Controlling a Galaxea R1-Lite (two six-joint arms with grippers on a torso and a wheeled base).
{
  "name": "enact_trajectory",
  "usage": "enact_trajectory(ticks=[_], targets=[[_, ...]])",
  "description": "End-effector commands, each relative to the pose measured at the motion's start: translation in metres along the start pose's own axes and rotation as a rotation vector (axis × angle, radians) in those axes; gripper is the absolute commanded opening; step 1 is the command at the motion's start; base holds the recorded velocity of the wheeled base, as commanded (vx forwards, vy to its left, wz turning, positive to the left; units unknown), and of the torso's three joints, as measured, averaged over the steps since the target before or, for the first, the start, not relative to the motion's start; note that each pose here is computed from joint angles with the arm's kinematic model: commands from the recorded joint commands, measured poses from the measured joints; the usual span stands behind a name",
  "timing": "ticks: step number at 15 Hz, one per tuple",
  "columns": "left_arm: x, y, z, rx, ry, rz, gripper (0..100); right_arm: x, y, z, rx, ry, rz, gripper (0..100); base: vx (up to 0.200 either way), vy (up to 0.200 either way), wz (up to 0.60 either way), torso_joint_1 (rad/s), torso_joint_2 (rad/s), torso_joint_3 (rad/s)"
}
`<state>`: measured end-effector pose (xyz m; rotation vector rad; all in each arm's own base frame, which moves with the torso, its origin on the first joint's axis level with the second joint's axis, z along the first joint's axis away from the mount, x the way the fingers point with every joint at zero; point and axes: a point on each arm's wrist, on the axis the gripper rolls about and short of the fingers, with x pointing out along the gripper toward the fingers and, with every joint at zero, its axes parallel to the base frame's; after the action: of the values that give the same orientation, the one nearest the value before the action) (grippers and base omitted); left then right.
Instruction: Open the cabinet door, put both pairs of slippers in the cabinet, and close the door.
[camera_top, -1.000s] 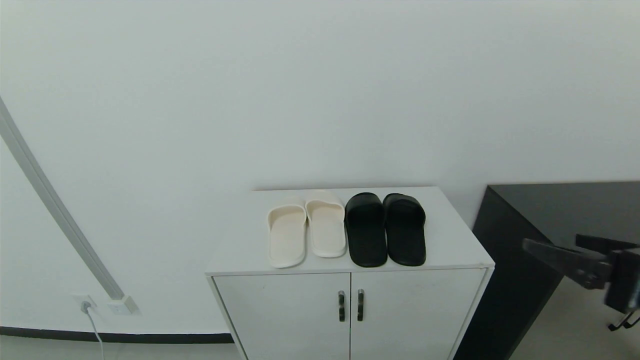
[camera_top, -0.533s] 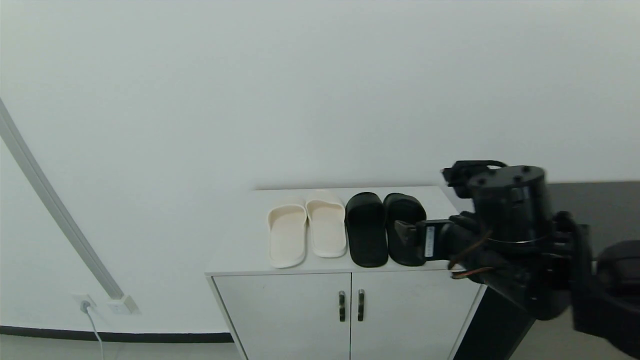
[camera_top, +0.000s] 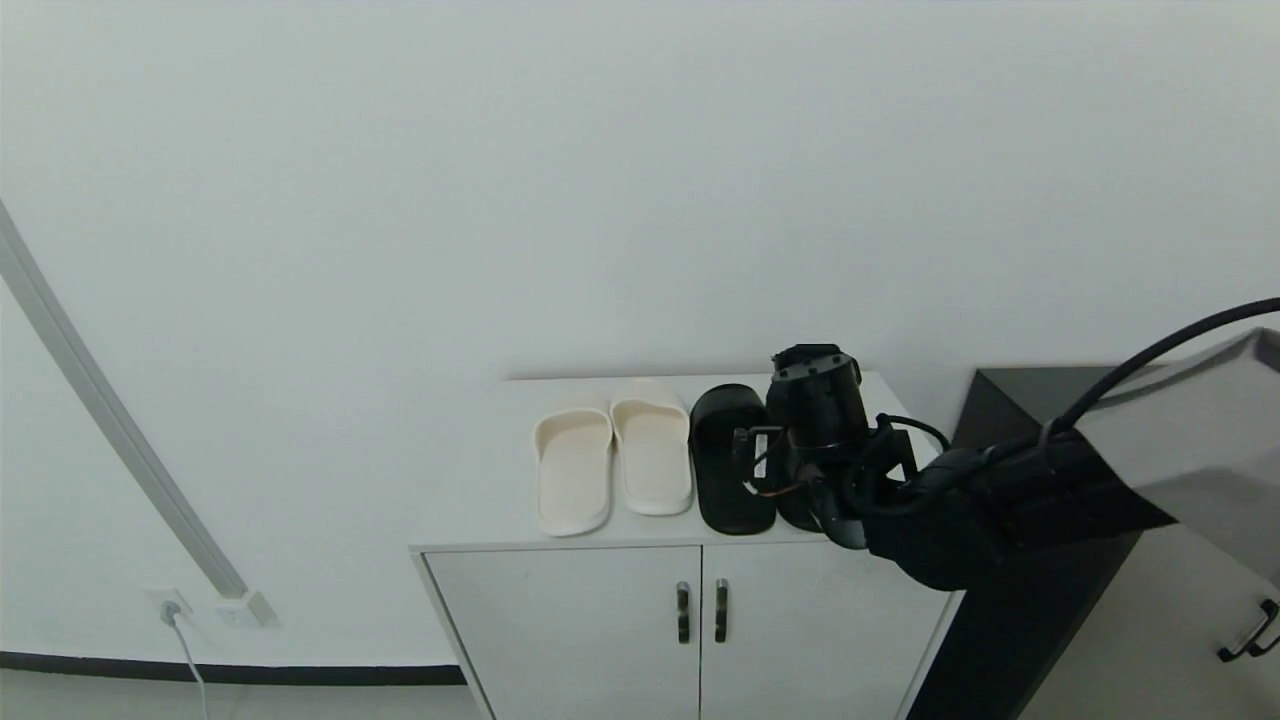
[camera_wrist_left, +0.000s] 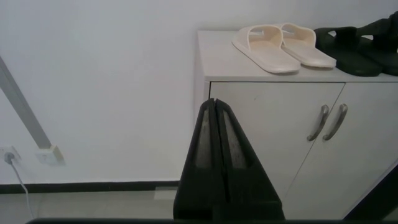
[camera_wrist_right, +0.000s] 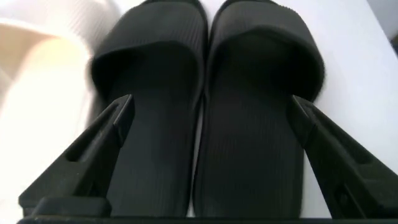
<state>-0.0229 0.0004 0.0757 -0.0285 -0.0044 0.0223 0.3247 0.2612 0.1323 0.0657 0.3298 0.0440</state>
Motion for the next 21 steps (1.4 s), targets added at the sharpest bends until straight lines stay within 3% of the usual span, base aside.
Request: enact_trajectory(ticks=[1,9,10,16,21], targets=[[0.0,0.0,0.0,-0.001,0.001,0.001,0,0.04,0.0,-0.015,-0.002,0.014,-0.046,100,0.0,0.0,0.0,0.0,0.0,0.0],[0.0,0.0,0.0,-0.001,0.001,0.001,0,0.083,0.008,-0.005,-0.022,-0.053,-0.058,100,0.0,0.0,0.0,0.0,0.0,0.0],[0.0,0.0,0.0,-0.001,0.001,0.001,0,0.086,0.008,-0.009,-0.024,-0.049,-0.06,0,0.0,0.0,0.0,0.0,0.0,0.0],[0.0,0.0,0.0,-0.001,0.001,0.001,0,0.085,0.005,-0.006,-0.018,-0.054,-0.071,0,0.0,0.0,0.0,0.0,0.0,0.0],[0.0,0.0,0.0,-0.001,0.001,0.001,0,0.031,-0.005,0.027,-0.004,-0.082,-0.024,0,0.0,0.0,0.0,0.0,0.0,0.0]])
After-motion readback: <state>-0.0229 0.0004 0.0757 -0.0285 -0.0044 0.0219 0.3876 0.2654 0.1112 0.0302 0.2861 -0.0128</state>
